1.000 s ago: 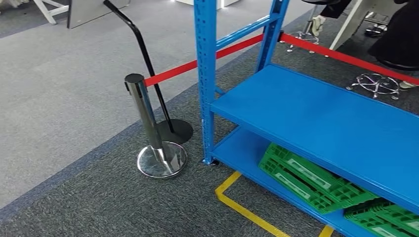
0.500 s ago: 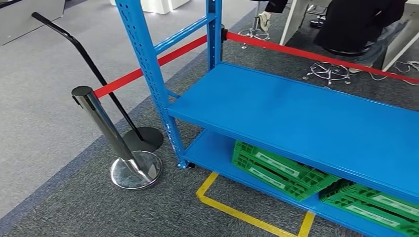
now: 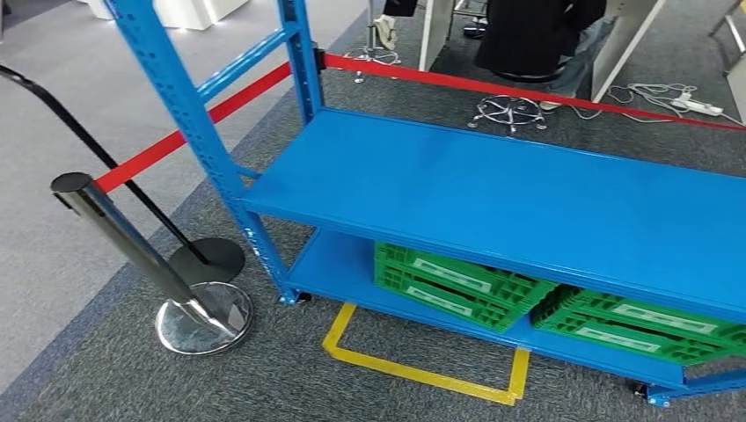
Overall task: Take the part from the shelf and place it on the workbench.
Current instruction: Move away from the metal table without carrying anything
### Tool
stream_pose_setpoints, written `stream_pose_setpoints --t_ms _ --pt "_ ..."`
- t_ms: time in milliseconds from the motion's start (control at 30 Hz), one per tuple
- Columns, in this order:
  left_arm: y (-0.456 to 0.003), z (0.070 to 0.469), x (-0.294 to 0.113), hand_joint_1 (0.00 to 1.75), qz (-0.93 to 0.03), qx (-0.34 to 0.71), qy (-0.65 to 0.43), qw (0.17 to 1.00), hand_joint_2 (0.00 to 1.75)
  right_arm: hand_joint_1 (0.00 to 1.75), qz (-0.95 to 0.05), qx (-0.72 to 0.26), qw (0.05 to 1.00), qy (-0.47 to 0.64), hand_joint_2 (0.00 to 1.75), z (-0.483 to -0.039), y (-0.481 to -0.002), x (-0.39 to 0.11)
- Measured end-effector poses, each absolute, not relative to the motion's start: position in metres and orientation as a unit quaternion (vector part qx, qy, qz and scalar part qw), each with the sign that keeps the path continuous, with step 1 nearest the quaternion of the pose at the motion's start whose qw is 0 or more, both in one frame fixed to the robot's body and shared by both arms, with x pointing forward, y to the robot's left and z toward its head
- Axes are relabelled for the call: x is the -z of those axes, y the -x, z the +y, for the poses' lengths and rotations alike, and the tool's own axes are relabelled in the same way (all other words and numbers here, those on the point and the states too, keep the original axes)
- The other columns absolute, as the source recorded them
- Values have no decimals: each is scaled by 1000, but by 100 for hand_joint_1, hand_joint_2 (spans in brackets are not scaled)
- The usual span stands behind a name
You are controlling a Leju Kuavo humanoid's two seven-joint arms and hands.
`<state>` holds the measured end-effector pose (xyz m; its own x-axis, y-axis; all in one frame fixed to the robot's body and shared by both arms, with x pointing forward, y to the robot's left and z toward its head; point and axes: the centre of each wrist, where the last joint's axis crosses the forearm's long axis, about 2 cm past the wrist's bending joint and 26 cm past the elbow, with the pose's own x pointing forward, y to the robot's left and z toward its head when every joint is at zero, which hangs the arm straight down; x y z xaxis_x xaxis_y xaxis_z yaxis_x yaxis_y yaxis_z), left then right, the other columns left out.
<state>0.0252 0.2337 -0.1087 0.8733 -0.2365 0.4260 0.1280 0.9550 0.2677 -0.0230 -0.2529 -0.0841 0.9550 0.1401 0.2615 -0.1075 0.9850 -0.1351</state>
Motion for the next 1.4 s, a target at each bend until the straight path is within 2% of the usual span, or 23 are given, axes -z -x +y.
stream_pose_setpoints --t_ms 300,1400 --pt "-27 234 109 0 -236 70 -108 963 0 0 -135 -60 987 55 0 -251 22 84" --pt "-27 237 109 0 -227 95 -115 962 0 0 -131 -67 988 46 0 -249 21 83"
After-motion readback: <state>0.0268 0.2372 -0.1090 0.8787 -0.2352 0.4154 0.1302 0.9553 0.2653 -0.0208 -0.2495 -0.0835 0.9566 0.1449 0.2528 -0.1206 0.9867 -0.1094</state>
